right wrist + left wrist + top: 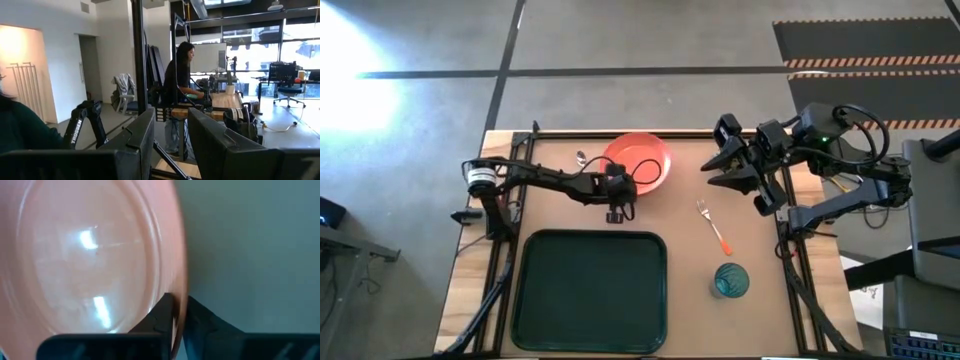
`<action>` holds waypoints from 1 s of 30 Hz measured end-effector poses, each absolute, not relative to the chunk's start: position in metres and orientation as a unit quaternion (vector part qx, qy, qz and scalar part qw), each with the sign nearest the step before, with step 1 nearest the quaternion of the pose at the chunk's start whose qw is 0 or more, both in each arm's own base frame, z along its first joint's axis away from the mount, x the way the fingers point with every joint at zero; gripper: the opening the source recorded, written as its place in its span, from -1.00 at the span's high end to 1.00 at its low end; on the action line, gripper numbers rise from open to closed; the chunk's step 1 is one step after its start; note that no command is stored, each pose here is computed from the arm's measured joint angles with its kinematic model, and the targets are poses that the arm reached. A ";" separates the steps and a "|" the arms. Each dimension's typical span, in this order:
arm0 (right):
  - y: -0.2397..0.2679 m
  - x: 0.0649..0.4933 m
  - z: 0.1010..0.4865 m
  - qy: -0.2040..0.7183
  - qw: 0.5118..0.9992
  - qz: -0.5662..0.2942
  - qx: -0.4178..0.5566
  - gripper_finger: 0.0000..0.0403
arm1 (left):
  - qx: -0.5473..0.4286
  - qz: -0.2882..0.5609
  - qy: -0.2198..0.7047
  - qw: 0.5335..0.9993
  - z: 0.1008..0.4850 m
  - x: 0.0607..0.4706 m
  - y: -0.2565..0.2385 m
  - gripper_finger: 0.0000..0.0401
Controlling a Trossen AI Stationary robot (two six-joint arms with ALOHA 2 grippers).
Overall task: Pick and place plate/cup/fork/spoon on tray
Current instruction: Put the light red plate on the dark tray
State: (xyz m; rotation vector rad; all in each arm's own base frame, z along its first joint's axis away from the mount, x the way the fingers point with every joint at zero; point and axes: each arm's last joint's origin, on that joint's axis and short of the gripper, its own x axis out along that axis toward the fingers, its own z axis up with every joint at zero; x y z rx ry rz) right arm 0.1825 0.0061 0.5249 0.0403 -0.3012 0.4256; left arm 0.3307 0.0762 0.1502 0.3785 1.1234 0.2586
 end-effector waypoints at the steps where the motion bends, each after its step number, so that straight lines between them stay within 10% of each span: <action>1: 0.006 0.182 0.525 -0.149 0.966 0.211 0.020 0.47 | 0.170 0.122 0.531 0.821 0.155 0.330 0.075 0.99; 16: 0.006 0.183 0.523 -0.140 0.967 0.210 0.022 0.47 | 0.099 0.103 0.441 0.886 0.274 0.286 -0.022 1.00; 30: 0.006 0.183 0.523 -0.138 0.968 0.210 0.021 0.47 | 0.046 0.074 0.455 0.886 0.289 0.250 -0.110 1.00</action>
